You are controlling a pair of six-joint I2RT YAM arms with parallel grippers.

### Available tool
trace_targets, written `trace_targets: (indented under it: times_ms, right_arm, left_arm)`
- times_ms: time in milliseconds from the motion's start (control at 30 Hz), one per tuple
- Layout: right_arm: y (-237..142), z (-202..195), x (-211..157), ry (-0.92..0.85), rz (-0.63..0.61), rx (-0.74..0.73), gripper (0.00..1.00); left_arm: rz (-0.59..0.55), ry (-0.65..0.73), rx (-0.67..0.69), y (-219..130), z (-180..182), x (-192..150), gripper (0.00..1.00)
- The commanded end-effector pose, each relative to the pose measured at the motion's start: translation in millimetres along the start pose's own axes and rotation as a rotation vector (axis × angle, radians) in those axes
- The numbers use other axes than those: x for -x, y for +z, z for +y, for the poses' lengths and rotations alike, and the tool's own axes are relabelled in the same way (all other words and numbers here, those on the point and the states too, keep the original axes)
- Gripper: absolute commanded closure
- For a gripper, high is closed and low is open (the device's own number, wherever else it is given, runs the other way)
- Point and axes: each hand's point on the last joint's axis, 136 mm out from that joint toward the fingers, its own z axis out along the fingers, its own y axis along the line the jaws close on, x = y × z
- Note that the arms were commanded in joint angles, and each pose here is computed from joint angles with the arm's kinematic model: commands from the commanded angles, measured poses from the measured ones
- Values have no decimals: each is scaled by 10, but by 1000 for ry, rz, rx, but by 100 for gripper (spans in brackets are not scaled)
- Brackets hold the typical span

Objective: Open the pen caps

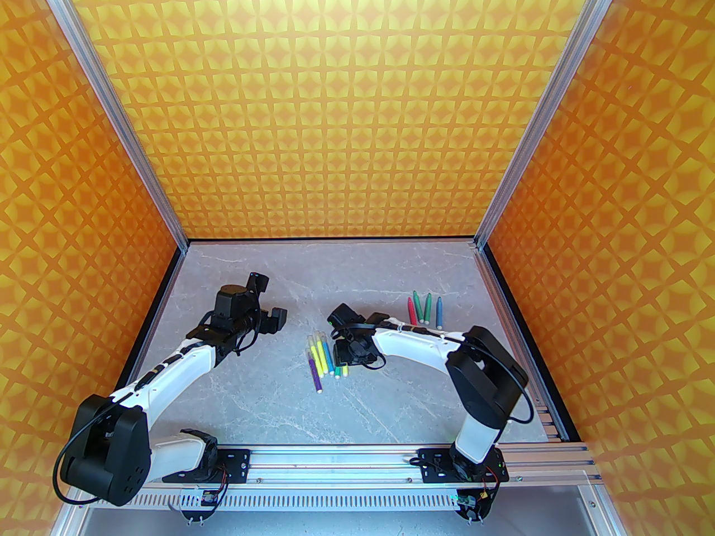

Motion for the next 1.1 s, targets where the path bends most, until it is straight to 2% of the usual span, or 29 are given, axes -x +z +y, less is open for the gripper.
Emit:
trace_targets:
  times_ms: [0, 433, 767, 1067]
  right_arm:
    - [19, 108, 50, 5, 6, 19, 52]
    - [143, 17, 42, -26, 39, -54, 64]
    - [208, -20, 96, -64, 46, -99, 70]
    - [361, -133, 65, -92, 107, -138, 73]
  left_arm:
    - [-17, 10, -14, -28, -24, 19, 6]
    - [-8, 12, -14, -4, -20, -5, 6]
    - [-11, 12, -14, -16, -20, -5, 6]
    - [-16, 16, -13, -58, -19, -2, 6]
